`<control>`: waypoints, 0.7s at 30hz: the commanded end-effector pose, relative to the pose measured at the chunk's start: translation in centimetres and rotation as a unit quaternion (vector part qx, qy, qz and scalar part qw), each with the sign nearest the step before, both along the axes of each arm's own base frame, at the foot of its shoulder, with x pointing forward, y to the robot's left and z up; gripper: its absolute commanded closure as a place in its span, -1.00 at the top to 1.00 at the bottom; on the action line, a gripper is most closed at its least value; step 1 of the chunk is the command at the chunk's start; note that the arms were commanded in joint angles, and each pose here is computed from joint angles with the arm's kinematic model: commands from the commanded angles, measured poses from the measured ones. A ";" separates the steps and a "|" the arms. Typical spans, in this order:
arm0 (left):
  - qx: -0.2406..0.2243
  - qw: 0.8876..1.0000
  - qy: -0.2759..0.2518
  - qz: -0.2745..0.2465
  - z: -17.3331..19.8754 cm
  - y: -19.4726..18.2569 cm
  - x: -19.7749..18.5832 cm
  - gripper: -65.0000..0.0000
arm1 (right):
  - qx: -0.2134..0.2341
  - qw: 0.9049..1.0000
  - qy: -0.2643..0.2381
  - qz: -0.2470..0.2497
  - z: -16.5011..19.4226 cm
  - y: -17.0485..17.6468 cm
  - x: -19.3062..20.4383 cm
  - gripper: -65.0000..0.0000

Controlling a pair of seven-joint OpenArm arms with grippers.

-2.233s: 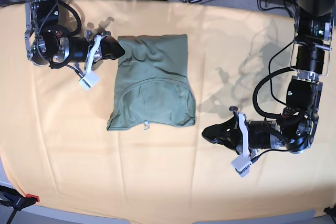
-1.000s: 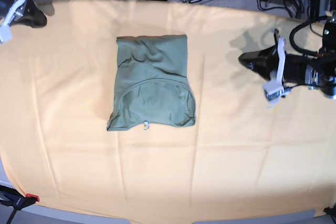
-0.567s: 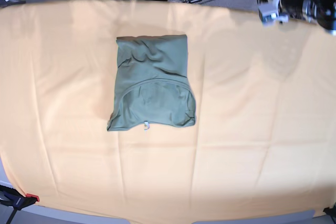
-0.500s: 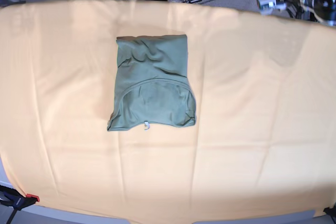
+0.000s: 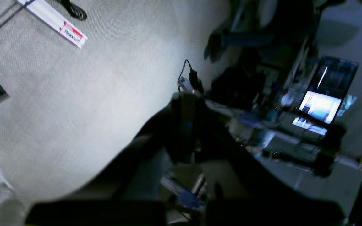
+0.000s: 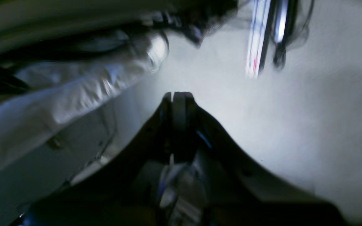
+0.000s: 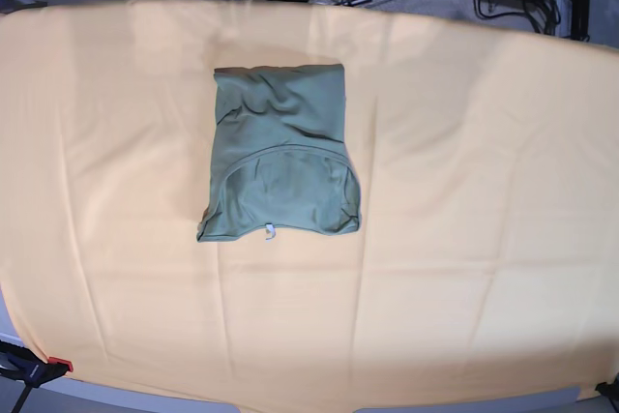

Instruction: Fold the T-shirt properly

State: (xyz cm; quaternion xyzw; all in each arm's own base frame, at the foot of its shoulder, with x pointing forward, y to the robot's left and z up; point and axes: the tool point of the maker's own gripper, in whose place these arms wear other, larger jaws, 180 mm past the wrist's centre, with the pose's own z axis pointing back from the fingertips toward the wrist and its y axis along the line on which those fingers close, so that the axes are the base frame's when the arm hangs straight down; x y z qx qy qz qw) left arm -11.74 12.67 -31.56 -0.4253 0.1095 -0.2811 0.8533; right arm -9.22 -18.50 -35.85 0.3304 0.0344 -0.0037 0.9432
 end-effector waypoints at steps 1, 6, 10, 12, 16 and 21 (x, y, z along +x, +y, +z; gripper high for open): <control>0.001 1.000 0.009 0.007 -0.4 -0.1 -0.5 -1.00 | 0.005 1.000 0.014 0.005 -0.5 0.2 -0.7 -1.00; 0.039 0.995 0.029 0.082 -6.4 0.4 -0.1 -1.00 | 0.018 0.999 0.049 -0.007 -6.8 2.2 -1.4 -1.00; 0.067 0.988 0.020 0.141 -12.1 0.4 1.7 -1.00 | -0.011 0.999 0.039 0.001 -12.5 2.7 0.3 -1.00; 0.083 0.983 0.019 0.160 -15.0 0.4 2.4 -1.00 | -0.018 0.999 0.027 0.003 -14.9 3.0 1.4 -1.00; 0.102 0.975 0.012 0.196 -19.8 -0.4 3.8 -1.00 | -0.030 0.999 -0.006 0.016 -18.6 4.0 4.4 -1.00; 0.117 0.955 -0.050 0.269 -24.6 -0.7 6.2 -1.00 | -0.045 0.996 -0.065 0.033 -21.9 6.0 7.5 -1.00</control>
